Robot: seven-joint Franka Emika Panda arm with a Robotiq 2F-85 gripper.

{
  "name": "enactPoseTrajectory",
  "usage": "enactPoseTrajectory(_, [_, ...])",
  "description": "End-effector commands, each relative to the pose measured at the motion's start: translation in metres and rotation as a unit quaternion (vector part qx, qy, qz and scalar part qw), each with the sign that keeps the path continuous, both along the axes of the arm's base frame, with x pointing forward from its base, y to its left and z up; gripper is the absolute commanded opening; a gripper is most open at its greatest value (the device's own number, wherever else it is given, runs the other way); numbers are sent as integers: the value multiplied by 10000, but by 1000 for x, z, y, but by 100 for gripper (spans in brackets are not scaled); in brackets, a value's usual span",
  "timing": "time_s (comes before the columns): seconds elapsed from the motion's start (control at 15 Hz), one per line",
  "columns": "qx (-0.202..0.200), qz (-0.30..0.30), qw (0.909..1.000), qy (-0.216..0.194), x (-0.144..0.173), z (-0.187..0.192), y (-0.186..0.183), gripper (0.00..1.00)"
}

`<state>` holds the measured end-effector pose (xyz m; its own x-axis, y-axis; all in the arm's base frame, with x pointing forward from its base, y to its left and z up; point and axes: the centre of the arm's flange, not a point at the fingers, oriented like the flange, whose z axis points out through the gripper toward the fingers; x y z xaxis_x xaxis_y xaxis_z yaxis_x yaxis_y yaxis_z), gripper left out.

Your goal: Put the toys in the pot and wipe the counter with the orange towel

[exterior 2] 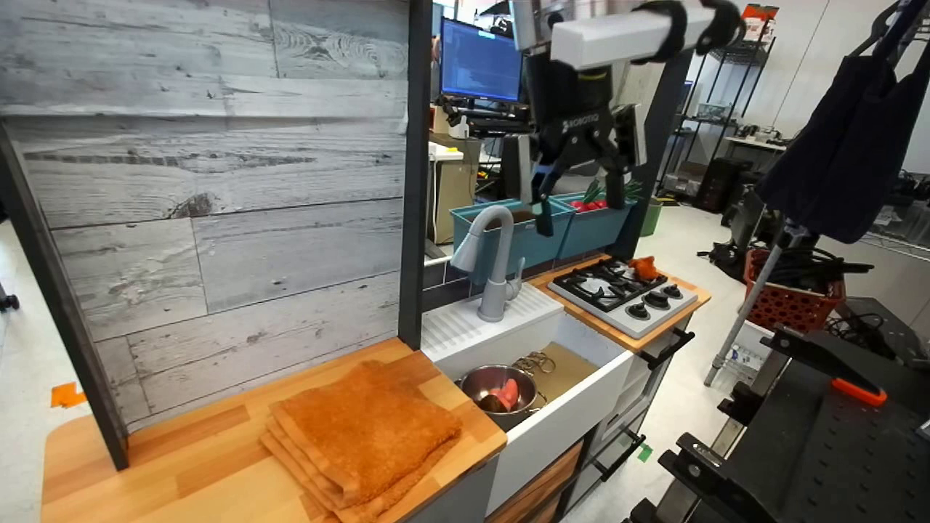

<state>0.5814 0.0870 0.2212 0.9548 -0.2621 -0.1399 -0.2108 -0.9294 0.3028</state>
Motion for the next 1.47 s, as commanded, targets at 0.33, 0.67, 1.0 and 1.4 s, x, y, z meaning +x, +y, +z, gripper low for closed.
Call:
enactPoseTrajectory(0.33, [139, 349, 9987, 355, 6, -65, 64, 100])
enactPoseTrajectory(0.67, [740, 276, 9965, -264, 8, -64, 67, 100])
enactPoseTrajectory(1.0, [1699, 219, 9765, -1305, 45, -72, 110, 100])
enactPoseTrajectory(1.4, [1251, -9, 9881, -895, 47, -100, 132, 100])
